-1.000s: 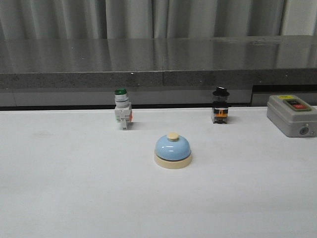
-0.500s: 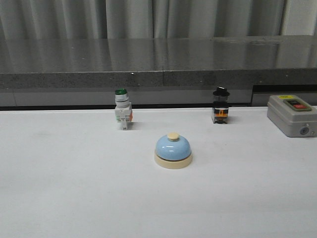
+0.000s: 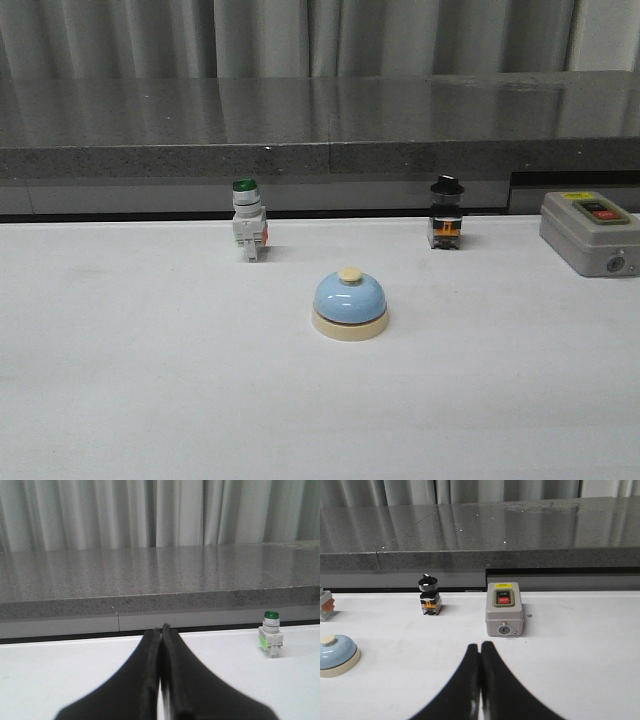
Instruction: Place and press bell with both arms
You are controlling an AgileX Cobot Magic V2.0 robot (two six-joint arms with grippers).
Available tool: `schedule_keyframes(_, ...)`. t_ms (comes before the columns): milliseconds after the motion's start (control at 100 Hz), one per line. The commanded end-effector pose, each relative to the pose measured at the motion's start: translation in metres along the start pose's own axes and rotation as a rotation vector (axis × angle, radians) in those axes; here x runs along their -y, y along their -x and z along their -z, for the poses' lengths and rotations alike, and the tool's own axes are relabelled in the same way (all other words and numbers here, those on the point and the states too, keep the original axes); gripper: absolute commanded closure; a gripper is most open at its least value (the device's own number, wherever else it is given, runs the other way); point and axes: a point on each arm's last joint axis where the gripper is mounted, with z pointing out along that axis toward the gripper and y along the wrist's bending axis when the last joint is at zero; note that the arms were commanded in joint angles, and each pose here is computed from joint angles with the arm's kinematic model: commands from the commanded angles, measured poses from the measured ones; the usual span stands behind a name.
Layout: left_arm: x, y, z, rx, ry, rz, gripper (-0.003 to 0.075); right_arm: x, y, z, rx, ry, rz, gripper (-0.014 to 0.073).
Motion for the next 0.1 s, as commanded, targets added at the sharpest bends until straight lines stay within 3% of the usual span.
schedule_keyframes(0, 0.0000, -0.0047, 0.0013, 0.075, -0.003, 0.017, 0.0741, -0.0004, 0.0138, 0.0029, 0.123, 0.000, 0.013, 0.0655)
schedule_keyframes(90, 0.0000, -0.0047, 0.0013, 0.075, -0.003, 0.017, 0.0741, -0.0004, 0.0138, 0.0029, 0.122, 0.000, 0.013, 0.0655)
